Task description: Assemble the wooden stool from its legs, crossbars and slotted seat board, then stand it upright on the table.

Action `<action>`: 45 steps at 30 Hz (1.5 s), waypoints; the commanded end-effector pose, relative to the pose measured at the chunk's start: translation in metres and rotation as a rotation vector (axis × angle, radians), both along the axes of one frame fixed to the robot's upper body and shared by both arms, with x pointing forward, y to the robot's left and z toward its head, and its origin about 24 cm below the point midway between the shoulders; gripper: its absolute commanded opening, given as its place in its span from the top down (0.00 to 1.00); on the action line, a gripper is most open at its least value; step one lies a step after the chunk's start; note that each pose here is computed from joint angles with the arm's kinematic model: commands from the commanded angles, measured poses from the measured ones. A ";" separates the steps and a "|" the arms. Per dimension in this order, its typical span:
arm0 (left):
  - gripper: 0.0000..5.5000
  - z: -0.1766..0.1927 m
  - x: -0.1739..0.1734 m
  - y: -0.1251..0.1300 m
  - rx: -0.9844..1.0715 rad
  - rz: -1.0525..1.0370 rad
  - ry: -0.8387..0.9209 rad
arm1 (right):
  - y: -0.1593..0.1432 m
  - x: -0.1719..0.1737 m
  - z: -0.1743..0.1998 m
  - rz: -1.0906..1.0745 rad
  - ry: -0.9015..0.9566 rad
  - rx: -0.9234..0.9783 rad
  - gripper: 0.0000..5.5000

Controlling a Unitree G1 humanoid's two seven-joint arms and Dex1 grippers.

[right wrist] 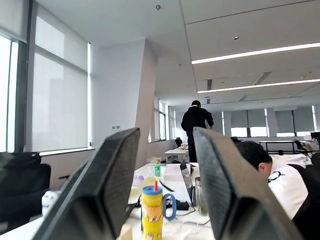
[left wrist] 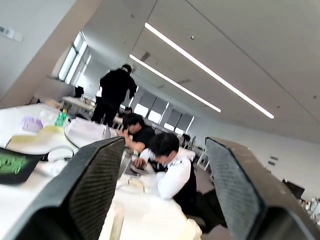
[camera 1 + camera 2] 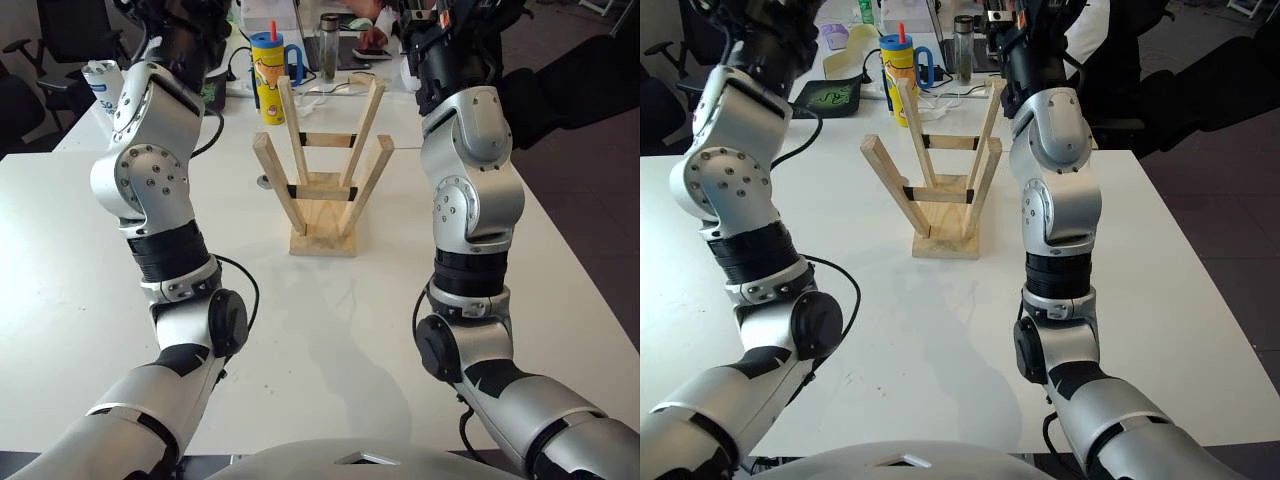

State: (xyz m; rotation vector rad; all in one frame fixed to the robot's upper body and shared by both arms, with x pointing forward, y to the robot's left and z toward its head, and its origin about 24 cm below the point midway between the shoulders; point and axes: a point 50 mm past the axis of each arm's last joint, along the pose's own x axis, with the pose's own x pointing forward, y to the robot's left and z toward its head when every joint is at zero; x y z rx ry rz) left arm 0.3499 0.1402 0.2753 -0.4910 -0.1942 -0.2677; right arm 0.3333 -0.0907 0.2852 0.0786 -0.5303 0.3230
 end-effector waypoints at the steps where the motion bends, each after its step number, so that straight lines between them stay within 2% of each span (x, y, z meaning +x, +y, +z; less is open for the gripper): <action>1: 0.45 -0.150 -0.009 -0.028 0.079 -0.103 0.569 | 0.000 0.011 -0.121 0.040 0.554 -0.284 0.64; 3: 0.45 -0.195 -0.028 -0.042 0.116 -0.133 0.690 | -0.006 -0.004 -0.160 0.063 0.725 -0.340 0.64; 4: 0.45 -0.199 -0.032 -0.045 0.118 -0.131 0.689 | -0.007 -0.010 -0.167 0.074 0.756 -0.346 0.64; 6: 0.45 -0.185 -0.029 -0.044 0.096 -0.112 0.613 | -0.007 -0.013 -0.164 0.088 0.750 -0.319 0.64; 11: 0.45 -0.115 -0.009 -0.021 0.122 0.011 0.321 | -0.002 -0.005 -0.129 0.082 0.586 -0.239 0.64; 15: 0.45 -0.056 -0.007 -0.009 0.105 0.081 0.094 | -0.006 -0.001 -0.090 0.046 0.400 -0.077 0.64; 20: 0.45 -0.013 -0.016 -0.009 0.095 0.100 -0.054 | -0.021 -0.006 -0.024 0.007 0.074 0.170 0.64; 25: 0.45 0.031 -0.019 0.005 0.102 0.132 -0.194 | -0.043 -0.027 0.075 -0.017 -0.273 0.295 0.64; 28: 0.45 0.074 -0.031 0.012 0.088 0.133 -0.338 | -0.062 -0.031 0.103 -0.070 -0.373 0.322 0.64; 30: 0.45 0.073 -0.029 0.009 0.108 0.100 -0.314 | -0.059 -0.015 0.087 -0.090 -0.290 0.227 0.64; 31: 0.45 0.052 -0.018 0.004 0.118 0.067 -0.205 | -0.052 -0.001 0.061 -0.091 -0.177 0.138 0.64; 32: 0.45 0.018 -0.007 -0.006 0.156 0.023 -0.069 | -0.045 0.014 0.023 -0.086 -0.024 0.028 0.64; 34: 0.45 -0.078 0.003 -0.027 0.247 -0.063 0.242 | -0.032 0.025 -0.080 -0.029 0.372 -0.251 0.64; 36: 0.45 -0.159 -0.007 -0.039 0.307 -0.115 0.482 | -0.033 0.006 -0.157 0.041 0.664 -0.411 0.64; 37: 0.45 -0.190 -0.015 -0.043 0.306 -0.141 0.574 | -0.034 -0.007 -0.180 0.076 0.750 -0.444 0.64; 39: 0.45 -0.215 -0.027 -0.052 0.309 -0.154 0.631 | -0.030 -0.023 -0.194 0.143 0.818 -0.437 0.64; 42: 0.45 -0.190 -0.026 -0.068 0.248 -0.207 0.512 | -0.025 -0.018 -0.175 0.149 0.742 -0.411 0.64; 45: 0.45 -0.170 -0.019 -0.068 0.225 -0.187 0.432 | -0.025 -0.007 -0.160 0.114 0.681 -0.384 0.64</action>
